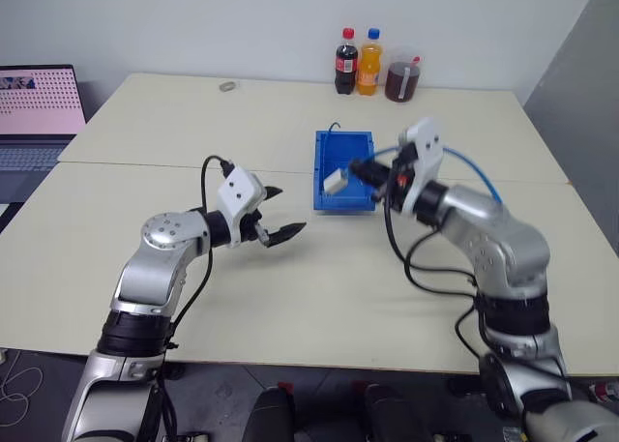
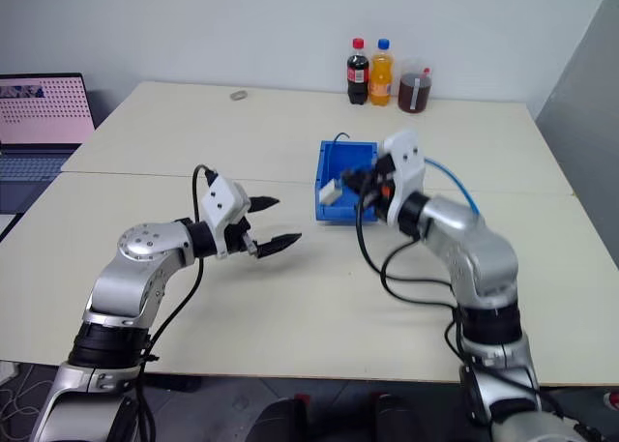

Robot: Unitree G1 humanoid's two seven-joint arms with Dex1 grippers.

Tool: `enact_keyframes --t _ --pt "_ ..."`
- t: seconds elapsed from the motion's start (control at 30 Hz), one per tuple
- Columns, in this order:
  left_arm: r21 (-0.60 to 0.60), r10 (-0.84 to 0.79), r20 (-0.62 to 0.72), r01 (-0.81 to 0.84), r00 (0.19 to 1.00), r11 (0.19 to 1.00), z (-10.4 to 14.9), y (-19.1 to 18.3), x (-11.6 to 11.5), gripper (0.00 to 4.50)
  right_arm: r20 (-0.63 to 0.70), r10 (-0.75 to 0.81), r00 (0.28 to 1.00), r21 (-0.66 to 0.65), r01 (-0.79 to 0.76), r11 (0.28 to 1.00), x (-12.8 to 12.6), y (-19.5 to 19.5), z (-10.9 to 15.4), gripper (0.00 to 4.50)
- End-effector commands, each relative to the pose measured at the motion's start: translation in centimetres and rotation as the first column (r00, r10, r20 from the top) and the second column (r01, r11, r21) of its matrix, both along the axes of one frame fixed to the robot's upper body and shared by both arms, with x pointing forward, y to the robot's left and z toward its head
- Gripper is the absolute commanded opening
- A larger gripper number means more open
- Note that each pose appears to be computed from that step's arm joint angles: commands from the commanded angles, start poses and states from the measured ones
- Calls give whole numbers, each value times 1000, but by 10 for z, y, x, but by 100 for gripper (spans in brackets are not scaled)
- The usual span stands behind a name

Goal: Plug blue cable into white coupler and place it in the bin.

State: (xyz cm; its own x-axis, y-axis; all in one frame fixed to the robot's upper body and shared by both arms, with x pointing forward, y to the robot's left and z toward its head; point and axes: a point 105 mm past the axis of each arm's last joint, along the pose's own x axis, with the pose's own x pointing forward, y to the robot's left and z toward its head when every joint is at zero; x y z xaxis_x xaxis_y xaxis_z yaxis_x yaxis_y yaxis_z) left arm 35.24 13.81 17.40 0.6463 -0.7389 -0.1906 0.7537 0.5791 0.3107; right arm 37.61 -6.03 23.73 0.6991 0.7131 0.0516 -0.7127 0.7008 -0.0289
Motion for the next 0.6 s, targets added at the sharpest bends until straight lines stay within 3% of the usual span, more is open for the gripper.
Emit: enact_keyframes --t 0.03,0.13,0.2,0.33,0.47,0.6 --pt "-14 0 39 1 999 1000 15 -8 1 447 31 -73 997 -36 74 997 34 -7 5 0" --pt "-12 -4 44 4 999 1000 17 -12 4 447 14 -96 995 -94 97 991 58 -8 1 0" --pt "-11 -13 47 13 999 1000 18 -15 5 450 -18 -89 996 -140 85 986 68 -11 -3 66" --pt "-6 -16 54 16 998 1000 20 -16 6 450 -41 -66 997 -254 54 966 75 -27 -3 158" --pt "-12 9 42 -9 999 1000 19 -6 9 450 -73 29 997 -379 -55 924 61 -53 3 274" --pt "-44 47 6 -46 999 998 18 14 12 450 -171 139 975 -470 -204 859 27 -71 -22 352"
